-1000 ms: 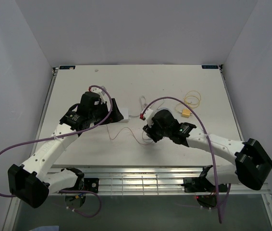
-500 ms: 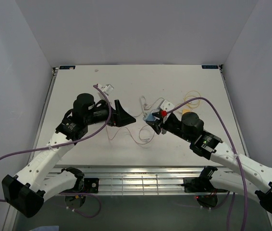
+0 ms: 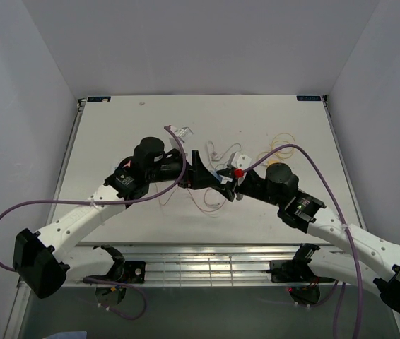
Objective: Insert the plug
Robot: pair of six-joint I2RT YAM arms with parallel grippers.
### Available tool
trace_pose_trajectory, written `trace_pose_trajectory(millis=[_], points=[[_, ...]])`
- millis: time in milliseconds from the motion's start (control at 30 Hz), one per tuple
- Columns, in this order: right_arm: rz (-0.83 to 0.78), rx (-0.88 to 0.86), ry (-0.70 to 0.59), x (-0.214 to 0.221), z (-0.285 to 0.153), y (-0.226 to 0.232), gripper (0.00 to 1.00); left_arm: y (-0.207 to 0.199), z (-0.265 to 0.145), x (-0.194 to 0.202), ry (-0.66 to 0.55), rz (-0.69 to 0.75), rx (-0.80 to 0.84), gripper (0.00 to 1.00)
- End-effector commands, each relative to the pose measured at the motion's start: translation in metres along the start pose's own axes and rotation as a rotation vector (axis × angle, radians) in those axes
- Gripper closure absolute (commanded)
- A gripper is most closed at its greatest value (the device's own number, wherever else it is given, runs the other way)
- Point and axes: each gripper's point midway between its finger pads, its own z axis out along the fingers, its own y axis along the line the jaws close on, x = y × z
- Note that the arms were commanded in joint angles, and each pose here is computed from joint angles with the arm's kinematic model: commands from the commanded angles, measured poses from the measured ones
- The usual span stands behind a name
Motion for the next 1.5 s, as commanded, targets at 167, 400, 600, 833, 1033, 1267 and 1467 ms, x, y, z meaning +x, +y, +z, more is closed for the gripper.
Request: trace_pose_trajectory(millis=[167, 400, 600, 833, 1033, 1267, 1467], points=[[-0.079, -0.070, -0.146, -0.045, 0.001, 0.008, 0.80, -0.024, 0.003, -0.021, -0.090, 0.060, 0.009, 0.43], [-0.099, -0.093, -0.199, -0.058, -0.009, 0.014, 0.80, -0.017, 0.003, -0.019, -0.102, 0.050, -0.028, 0.46], [-0.102, -0.109, -0.199, -0.059, -0.006, 0.015, 0.80, -0.026, 0.003, -0.014, -0.080, 0.057, 0.012, 0.67], [-0.089, -0.067, -0.186, -0.057, -0.005, 0.008, 0.70, -0.031, -0.001, -0.013, -0.088, 0.066, 0.025, 1.00], [0.120, 0.041, -0.165, -0.056, -0.009, -0.005, 0.10, -0.027, 0.000, -0.021, -0.164, 0.084, 0.023, 1.00], [0.411, 0.116, -0.296, -0.059, -0.046, 0.000, 0.10, -0.038, -0.008, -0.058, -0.361, 0.143, 0.048, 1.00], [0.579, -0.011, -0.368, -0.063, -0.053, 0.025, 0.10, -0.066, -0.022, -0.083, -0.477, 0.196, 0.133, 1.00]])
